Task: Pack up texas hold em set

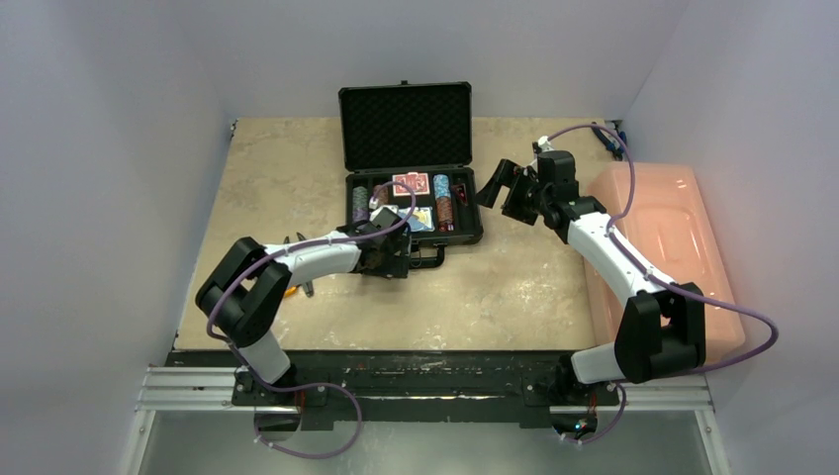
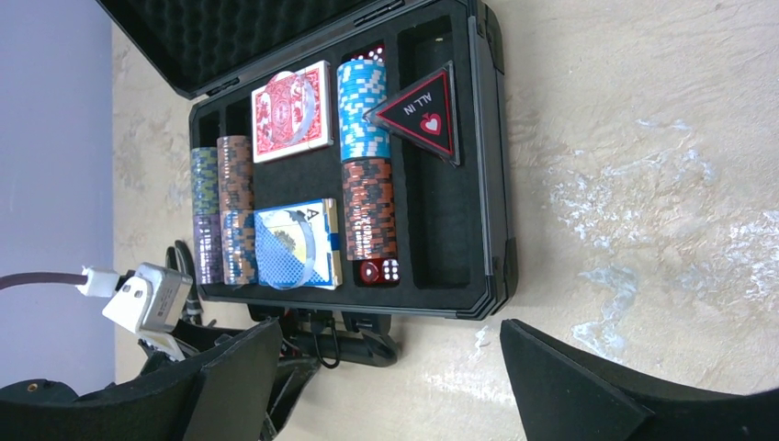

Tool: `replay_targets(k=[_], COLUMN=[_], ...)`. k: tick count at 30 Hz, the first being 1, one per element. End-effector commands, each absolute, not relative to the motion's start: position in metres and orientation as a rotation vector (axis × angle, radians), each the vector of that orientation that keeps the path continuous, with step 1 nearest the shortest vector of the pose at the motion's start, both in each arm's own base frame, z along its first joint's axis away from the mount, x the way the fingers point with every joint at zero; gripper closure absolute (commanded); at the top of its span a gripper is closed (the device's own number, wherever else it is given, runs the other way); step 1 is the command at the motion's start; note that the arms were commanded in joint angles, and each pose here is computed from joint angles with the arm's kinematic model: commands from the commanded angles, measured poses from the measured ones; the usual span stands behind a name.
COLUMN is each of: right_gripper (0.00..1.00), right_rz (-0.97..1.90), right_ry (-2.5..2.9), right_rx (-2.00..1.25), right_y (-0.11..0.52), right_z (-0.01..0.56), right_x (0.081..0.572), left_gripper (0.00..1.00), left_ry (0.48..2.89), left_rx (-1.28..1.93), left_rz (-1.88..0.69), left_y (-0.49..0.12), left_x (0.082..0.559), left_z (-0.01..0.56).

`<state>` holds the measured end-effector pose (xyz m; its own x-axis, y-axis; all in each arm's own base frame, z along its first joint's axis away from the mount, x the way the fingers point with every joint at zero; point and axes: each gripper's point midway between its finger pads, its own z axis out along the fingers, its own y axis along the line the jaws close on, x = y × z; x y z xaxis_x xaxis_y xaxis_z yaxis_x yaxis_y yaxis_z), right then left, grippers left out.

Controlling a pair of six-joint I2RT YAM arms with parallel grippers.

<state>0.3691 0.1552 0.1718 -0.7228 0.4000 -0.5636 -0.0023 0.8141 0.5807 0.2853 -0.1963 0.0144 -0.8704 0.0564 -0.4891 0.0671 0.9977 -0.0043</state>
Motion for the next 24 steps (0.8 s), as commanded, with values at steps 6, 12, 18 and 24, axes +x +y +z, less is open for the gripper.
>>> replay_targets(k=[6,12,18,24], right_gripper=[0.07,0.08,0.08,0.09], right_rz=[0.764,0.776,0.781,0.783], right_ry=[2.248,2.251,2.255,2.257], right_rx=[0.253,0.255,0.252,0.252], right_y=[0.159,0.161,0.163,0.163], right_z=[0.185,0.183,0.182,0.181], right_x=[0.367,0.368,0.368,0.367], left_gripper=[0.2,0.31,0.35,0.38], left_ry=[2.602,2.606,2.625,2.644], left_rx=[0.015,0.017,0.002,-0.024], left_rz=[0.04,0.051,0.067,0.063], left_y=[-0.172,-0.168,-0.163,-0.155], left_x=[0.299,0.296,0.288,0.272], left_z=[-0.025,-0.027,-0.025,-0.024])
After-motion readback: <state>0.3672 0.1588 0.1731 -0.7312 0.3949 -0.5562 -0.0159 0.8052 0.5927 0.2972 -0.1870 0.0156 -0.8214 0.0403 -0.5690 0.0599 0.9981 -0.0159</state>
